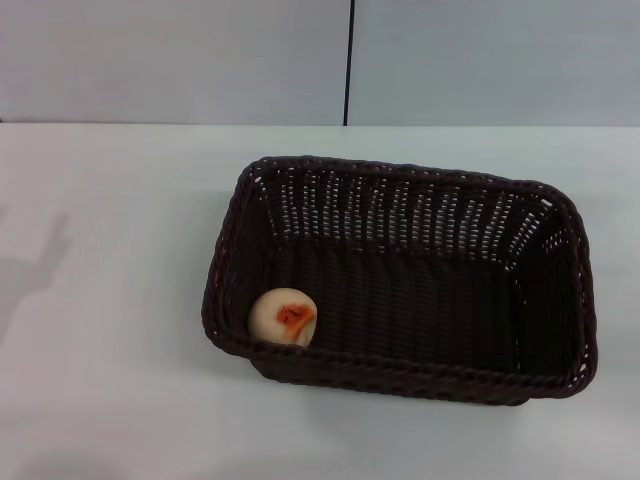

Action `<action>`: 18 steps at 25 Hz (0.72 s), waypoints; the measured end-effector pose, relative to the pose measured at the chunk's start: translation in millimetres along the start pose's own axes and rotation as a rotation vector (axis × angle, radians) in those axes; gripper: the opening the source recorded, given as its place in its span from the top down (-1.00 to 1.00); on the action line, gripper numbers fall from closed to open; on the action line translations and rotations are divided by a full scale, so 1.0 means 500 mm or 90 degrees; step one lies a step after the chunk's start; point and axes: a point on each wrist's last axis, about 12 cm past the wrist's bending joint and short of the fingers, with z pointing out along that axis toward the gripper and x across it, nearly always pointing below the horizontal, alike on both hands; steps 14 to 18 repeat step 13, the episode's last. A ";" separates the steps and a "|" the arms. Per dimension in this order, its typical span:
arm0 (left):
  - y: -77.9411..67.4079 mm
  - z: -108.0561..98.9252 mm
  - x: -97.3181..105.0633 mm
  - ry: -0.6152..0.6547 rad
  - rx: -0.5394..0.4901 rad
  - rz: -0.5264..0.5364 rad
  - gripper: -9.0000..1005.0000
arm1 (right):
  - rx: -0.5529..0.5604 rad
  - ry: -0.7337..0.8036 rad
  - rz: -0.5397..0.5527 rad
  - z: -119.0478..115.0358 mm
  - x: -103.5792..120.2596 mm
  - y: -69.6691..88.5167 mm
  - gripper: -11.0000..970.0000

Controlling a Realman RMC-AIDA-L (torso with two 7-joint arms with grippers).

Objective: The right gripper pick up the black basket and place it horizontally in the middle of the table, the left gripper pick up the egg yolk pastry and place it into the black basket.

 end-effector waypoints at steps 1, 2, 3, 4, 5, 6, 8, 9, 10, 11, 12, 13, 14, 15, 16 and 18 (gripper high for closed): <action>0.000 -0.001 0.000 -0.001 0.000 0.000 -0.71 | 0.000 0.000 0.000 0.000 0.000 0.000 0.15; -0.001 -0.002 -0.001 -0.002 0.000 0.000 -0.71 | 0.000 0.000 0.000 0.000 0.000 0.000 0.15; -0.001 -0.002 -0.001 -0.002 0.000 0.000 -0.71 | 0.000 0.000 0.001 0.000 0.000 0.000 0.15; -0.001 -0.002 -0.001 -0.002 0.000 0.000 -0.71 | 0.000 0.000 0.001 0.000 0.000 0.000 0.15; -0.002 -0.004 -0.002 -0.005 0.001 -0.001 -0.71 | 0.000 0.000 0.001 0.000 0.000 0.000 0.15; -0.002 -0.004 -0.003 -0.007 0.002 -0.001 -0.71 | 0.000 0.000 0.002 0.000 0.000 0.000 0.15; -0.002 -0.004 -0.004 -0.008 0.003 -0.001 -0.71 | 0.001 0.000 0.002 -0.001 0.000 0.000 0.15; -0.002 -0.004 -0.004 -0.008 0.003 -0.001 -0.71 | 0.001 0.000 0.002 -0.002 0.000 0.000 0.15; -0.002 -0.004 -0.005 -0.010 0.004 -0.001 -0.71 | 0.002 0.001 0.002 -0.002 0.000 0.000 0.15; -0.002 -0.004 -0.005 -0.010 0.004 -0.001 -0.71 | 0.003 0.001 0.002 -0.004 0.000 -0.001 0.15; -0.003 -0.004 -0.007 -0.015 0.007 -0.001 -0.71 | 0.003 0.001 0.002 -0.004 0.000 -0.001 0.15; -0.003 -0.004 -0.007 -0.015 0.007 -0.001 -0.71 | 0.003 0.001 0.002 -0.004 0.000 -0.001 0.15; -0.003 -0.004 -0.007 -0.015 0.007 -0.001 -0.71 | 0.003 0.001 0.002 -0.004 0.000 -0.001 0.15; -0.003 -0.004 -0.007 -0.015 0.007 -0.001 -0.71 | 0.003 0.001 0.002 -0.004 0.000 -0.001 0.15; -0.003 -0.004 -0.007 -0.015 0.007 -0.001 -0.71 | 0.003 0.001 0.002 -0.004 0.000 -0.001 0.15; -0.003 -0.004 -0.007 -0.015 0.007 -0.001 -0.71 | 0.003 0.001 0.002 -0.004 0.000 -0.001 0.15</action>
